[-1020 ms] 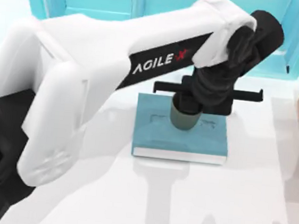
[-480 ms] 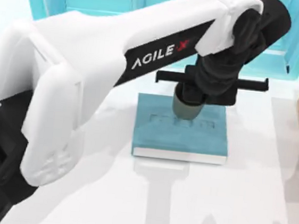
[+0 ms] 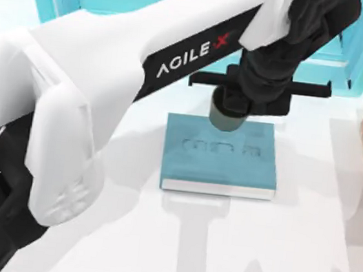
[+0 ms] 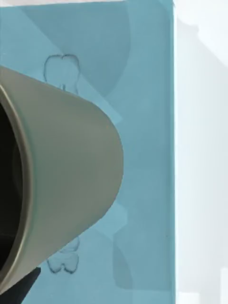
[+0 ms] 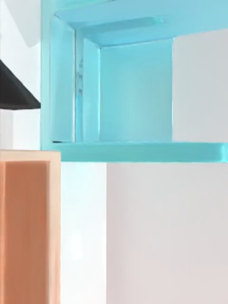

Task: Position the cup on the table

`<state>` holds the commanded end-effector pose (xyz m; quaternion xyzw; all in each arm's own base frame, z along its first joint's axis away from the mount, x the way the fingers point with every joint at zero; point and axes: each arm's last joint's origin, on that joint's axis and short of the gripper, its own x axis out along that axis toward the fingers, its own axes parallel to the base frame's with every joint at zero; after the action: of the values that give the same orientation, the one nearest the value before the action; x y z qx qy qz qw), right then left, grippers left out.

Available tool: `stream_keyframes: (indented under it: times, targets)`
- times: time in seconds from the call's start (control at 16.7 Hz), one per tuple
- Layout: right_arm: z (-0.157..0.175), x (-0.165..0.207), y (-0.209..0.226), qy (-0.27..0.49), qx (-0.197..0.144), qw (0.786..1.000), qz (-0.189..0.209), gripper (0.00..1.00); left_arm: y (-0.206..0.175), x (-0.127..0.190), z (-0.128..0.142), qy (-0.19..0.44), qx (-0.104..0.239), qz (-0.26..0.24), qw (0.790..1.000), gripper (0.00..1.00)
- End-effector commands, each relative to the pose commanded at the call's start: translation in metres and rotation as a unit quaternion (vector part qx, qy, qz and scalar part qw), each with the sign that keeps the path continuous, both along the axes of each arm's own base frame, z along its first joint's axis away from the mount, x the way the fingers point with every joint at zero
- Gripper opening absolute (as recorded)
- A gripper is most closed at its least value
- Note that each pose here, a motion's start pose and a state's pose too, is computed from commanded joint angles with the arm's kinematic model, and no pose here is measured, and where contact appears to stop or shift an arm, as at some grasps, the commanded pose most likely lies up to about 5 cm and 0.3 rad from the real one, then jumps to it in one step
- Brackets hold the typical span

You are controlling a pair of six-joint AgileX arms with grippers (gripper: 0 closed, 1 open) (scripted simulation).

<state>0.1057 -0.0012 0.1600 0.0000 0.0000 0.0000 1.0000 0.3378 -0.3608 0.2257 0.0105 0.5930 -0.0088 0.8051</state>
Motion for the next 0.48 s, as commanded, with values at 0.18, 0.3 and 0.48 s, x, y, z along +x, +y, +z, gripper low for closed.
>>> stream_keyframes:
  times: [0.18,0.3,0.48]
  targets:
    - [0.0,0.0,0.0,0.0,0.0,1.0,0.0,1.0,0.016,0.008,0.007,0.004,-0.002,0.0,1.0,0.0]
    - [0.0,0.0,0.0,0.0,0.0,1.0,0.0,1.0,0.046,0.02,0.016,0.015,-0.002,0.001,1.0,0.0]
    - [0.0,0.0,0.0,0.0,0.0,1.0,0.0,1.0,0.112,0.035,0.022,0.054,0.006,0.003,0.999,0.0]
